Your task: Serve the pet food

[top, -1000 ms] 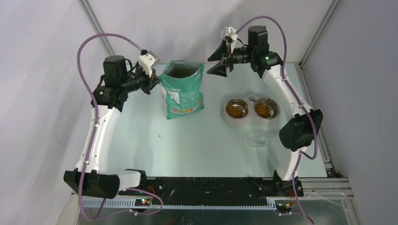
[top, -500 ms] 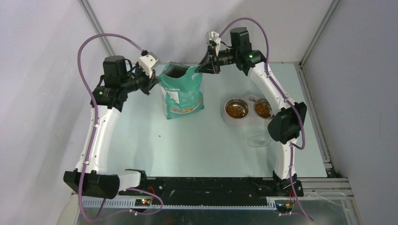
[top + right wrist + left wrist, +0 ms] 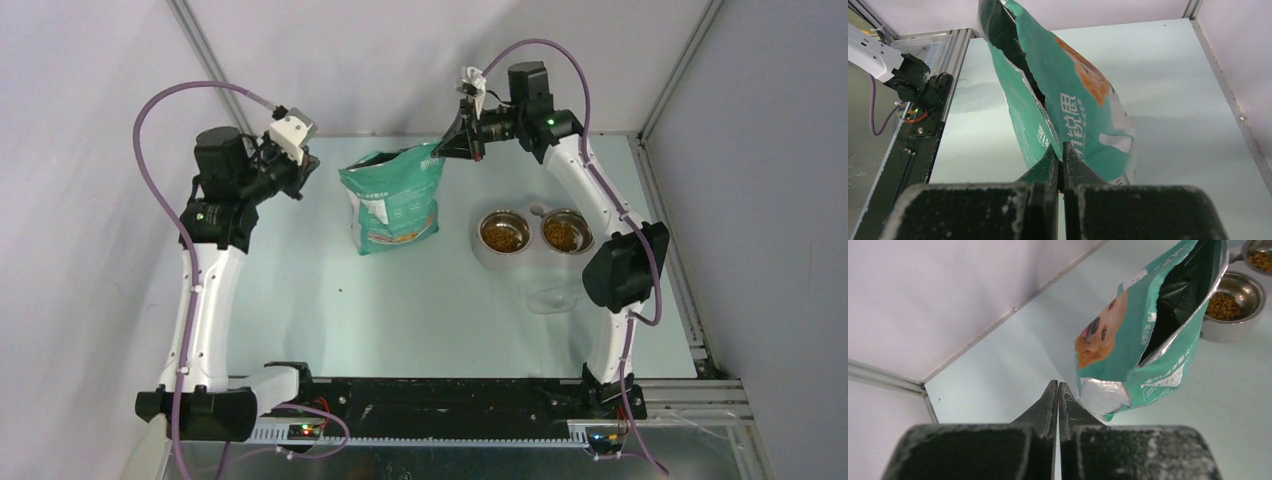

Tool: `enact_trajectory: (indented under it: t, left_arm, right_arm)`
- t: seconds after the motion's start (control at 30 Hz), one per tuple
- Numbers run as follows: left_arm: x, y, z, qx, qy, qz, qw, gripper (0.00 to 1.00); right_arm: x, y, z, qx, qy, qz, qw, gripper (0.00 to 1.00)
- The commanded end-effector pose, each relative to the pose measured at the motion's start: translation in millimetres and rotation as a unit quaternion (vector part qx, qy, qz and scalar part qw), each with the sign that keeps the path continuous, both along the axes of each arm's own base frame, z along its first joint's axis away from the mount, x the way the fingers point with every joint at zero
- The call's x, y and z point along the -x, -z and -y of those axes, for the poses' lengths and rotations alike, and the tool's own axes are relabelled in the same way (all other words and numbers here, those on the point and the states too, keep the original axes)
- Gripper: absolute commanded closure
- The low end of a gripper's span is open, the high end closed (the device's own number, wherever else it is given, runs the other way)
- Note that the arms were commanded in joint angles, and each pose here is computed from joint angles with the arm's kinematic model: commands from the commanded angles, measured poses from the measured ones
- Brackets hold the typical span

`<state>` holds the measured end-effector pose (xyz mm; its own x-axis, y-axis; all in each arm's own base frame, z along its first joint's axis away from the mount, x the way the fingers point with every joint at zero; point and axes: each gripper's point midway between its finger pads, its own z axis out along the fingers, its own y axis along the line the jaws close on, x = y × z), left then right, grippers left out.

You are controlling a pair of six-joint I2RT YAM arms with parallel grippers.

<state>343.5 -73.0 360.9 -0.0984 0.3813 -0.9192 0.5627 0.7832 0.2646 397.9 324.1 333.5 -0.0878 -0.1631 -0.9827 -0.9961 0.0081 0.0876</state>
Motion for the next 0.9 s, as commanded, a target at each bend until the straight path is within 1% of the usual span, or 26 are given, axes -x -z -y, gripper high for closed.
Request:
enact_trajectory:
  t: [0.0, 0.03, 0.07, 0.1, 0.17, 0.3, 0.33, 0.37, 0.4, 0.43, 0.5, 0.53, 0.6, 0.63, 0.67, 0.7, 0.87]
  left_arm:
    - [4.3, -14.4, 24.1, 0.031, 0.048, 0.001, 0.998, 0.94]
    - [8.4, -15.9, 31.3, 0.031, 0.069, -0.001, 0.997, 0.73]
    - [13.3, -17.4, 37.7, 0.026, 0.085, -0.007, 0.996, 0.60]
    - [17.9, -19.5, 43.7, 0.028, 0.102, -0.008, 0.994, 0.42]
    - [27.0, -23.1, 53.0, 0.017, 0.125, -0.009, 0.992, 0.28]
    - [38.4, -27.4, 56.1, -0.019, 0.142, -0.015, 0.990, 0.21]
    - [42.0, -27.7, 54.1, -0.025, 0.141, -0.028, 0.989, 0.21]
    - [49.0, -19.9, 49.2, -0.045, 0.142, -0.048, 0.988, 0.20]
    - [48.9, -25.5, 46.5, -0.059, 0.142, -0.046, 0.987, 0.19]
    - [56.1, -19.9, 43.6, -0.080, 0.153, -0.063, 0.983, 0.19]
    - [64.4, -11.9, 40.1, -0.102, 0.166, -0.083, 0.977, 0.19]
    - [64.9, -9.9, 40.0, -0.103, 0.167, -0.086, 0.977, 0.18]
    - [59.2, -8.8, 43.6, -0.081, 0.154, -0.084, 0.981, 0.17]
    - [50.4, -10.0, 47.8, -0.075, 0.151, -0.064, 0.984, 0.16]
    - [45.6, -10.2, 49.3, -0.062, 0.138, -0.063, 0.987, 0.15]
    - [35.9, -10.2, 55.2, -0.058, 0.139, -0.042, 0.988, 0.14]
    - [6.3, -4.4, 79.7, -0.045, 0.142, -0.015, 0.989, 0.13]
  right_arm:
    - [35.1, -63.0, 4.3, -0.029, -0.008, 0.069, 0.997, 1.00]
    - [39.7, -61.2, -0.3, -0.028, -0.013, 0.065, 0.997, 1.00]
    - [42.6, -59.5, -2.1, -0.027, -0.016, 0.061, 0.998, 1.00]
    - [46.6, -58.7, -5.3, -0.026, -0.021, 0.059, 0.998, 1.00]
    - [51.8, -56.9, -8.5, -0.025, -0.025, 0.058, 0.998, 1.00]
    - [51.8, -54.3, -9.4, -0.023, -0.019, 0.052, 0.998, 1.00]
    - [51.9, -54.8, -9.1, -0.023, -0.019, 0.053, 0.998, 1.00]
    - [51.6, -55.3, -8.8, -0.023, -0.017, 0.054, 0.998, 1.00]
    - [51.2, -55.8, -7.9, -0.023, -0.015, 0.055, 0.998, 1.00]
    - [50.6, -57.0, -7.3, -0.023, -0.013, 0.057, 0.998, 1.00]
    - [48.2, -58.4, -5.1, -0.023, -0.008, 0.059, 0.998, 1.00]
    - [46.7, -58.3, -3.9, -0.023, -0.007, 0.060, 0.998, 1.00]
    - [44.7, -59.4, -2.2, -0.024, -0.004, 0.060, 0.998, 1.00]
    - [44.3, -60.1, -2.1, -0.024, -0.004, 0.061, 0.998, 1.00]
    - [43.9, -60.1, -2.3, -0.024, -0.004, 0.061, 0.998, 1.00]
    - [43.9, -61.2, -2.4, -0.025, -0.004, 0.061, 0.998, 1.00]
    - [43.5, -64.5, -3.1, -0.029, -0.005, 0.060, 0.998, 1.00]
